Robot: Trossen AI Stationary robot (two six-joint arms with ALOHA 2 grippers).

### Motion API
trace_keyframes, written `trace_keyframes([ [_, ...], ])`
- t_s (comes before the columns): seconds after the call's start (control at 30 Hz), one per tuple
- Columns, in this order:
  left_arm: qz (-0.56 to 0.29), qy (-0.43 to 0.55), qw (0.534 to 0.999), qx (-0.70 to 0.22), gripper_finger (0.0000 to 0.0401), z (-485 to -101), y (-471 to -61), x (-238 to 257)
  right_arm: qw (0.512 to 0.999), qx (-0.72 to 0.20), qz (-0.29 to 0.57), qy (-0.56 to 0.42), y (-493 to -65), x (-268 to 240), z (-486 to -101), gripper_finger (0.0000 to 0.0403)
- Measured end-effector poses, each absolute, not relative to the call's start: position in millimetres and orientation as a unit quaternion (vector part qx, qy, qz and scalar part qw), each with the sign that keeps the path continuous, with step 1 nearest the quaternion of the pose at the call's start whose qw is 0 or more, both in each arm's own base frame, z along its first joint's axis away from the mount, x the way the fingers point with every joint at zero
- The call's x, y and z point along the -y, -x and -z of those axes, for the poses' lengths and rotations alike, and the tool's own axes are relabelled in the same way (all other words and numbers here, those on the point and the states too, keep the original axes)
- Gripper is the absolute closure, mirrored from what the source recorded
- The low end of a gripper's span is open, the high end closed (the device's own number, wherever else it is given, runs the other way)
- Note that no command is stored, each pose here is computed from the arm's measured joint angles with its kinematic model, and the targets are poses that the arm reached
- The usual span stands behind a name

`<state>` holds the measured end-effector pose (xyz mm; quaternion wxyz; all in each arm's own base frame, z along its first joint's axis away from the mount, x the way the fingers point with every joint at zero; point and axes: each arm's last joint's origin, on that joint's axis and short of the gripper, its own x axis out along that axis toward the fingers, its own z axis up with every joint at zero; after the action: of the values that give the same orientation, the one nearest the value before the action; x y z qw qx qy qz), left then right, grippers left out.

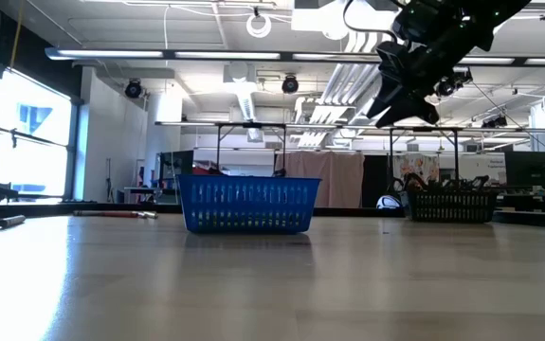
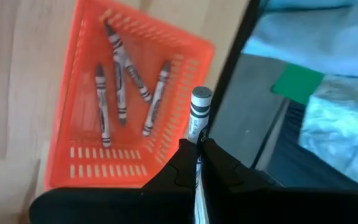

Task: Sort crayons
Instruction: Put the gray crayon into the orange basket, then put the red crayon into the black basket

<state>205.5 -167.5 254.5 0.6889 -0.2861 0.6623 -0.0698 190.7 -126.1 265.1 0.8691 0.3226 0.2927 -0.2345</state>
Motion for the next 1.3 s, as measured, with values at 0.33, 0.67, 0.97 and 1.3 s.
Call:
trace_keyframes([
  [0.33,-0.028,0.326,0.643,-0.693,0.0368,-225.2,-220.9,174.4,0.872,-0.304,0.224,-0.313,-191.8,122.6,-264.1,0.0277],
  [0.67,-0.040,0.320,0.713,-0.623,0.0305,-226.6,-234.8,172.1,0.889,-0.319,0.189,-0.269,-197.8,112.7,-264.1,0.0277],
  [0.97,-0.201,0.150,0.805,-0.538,0.0298,-223.8,-264.4,92.8,0.895,-0.305,0.190,-0.263,-199.4,114.2,-266.4,0.0277],
  [1.3,-0.336,0.133,0.723,-0.589,0.0298,-221.6,-261.6,-62.4,0.890,-0.300,0.245,-0.241,-199.0,117.9,-266.7,0.0277],
])
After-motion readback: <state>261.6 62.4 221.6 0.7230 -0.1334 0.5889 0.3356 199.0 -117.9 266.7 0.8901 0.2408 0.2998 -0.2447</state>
